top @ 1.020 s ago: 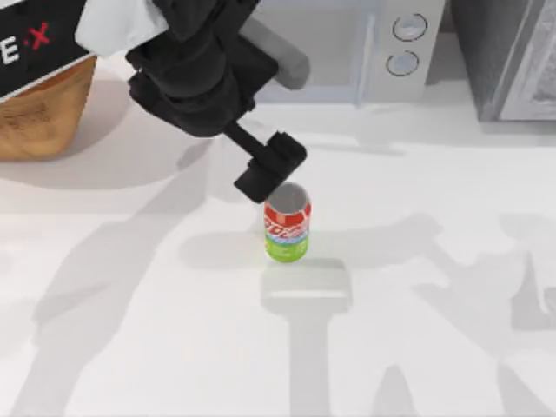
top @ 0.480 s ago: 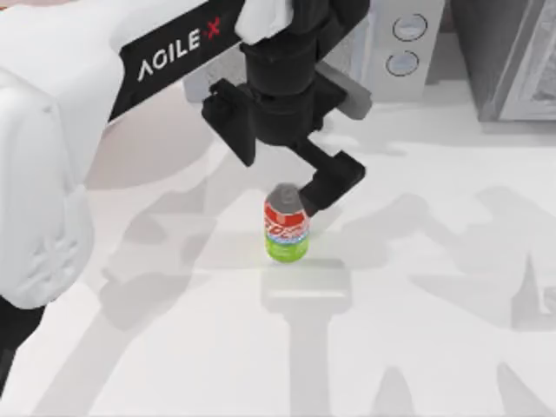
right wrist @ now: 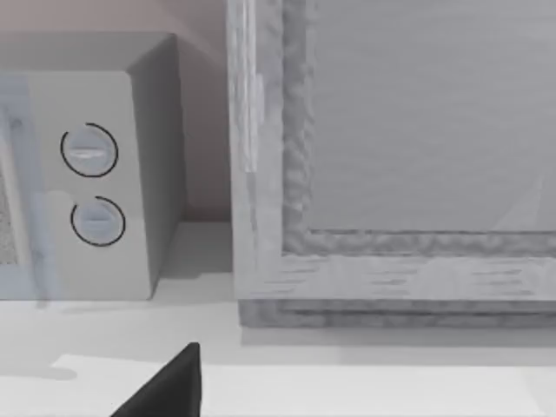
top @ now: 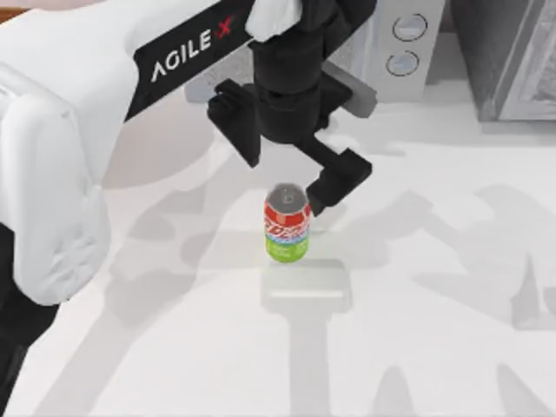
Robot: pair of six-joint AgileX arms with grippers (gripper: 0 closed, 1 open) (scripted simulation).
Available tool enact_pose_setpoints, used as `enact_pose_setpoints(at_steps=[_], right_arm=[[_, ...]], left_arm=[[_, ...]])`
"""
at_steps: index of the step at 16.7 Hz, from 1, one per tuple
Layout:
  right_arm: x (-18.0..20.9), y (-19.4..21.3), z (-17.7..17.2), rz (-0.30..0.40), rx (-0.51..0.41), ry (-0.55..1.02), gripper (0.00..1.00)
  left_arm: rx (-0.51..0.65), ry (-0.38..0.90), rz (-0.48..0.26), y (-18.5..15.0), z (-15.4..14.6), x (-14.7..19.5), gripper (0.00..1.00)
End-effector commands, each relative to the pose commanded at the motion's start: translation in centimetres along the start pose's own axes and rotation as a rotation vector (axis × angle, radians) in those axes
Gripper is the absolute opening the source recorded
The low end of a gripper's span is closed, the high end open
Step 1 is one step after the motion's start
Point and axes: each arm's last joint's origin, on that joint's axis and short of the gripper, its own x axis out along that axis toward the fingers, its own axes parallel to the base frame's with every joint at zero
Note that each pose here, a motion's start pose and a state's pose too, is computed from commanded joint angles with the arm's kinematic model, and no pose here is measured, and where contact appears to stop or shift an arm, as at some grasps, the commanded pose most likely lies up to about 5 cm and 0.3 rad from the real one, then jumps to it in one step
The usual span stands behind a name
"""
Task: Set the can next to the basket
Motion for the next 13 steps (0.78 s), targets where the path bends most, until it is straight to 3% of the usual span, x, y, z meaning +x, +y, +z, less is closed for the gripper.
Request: enact_pose_setpoints(at_steps=[13], right_arm=[[0.0, 0.0, 0.0, 0.0, 0.0, 0.0, 1.0]], left_arm=[[0.0, 0.0, 0.0, 0.0, 0.0, 6.0, 1.0]])
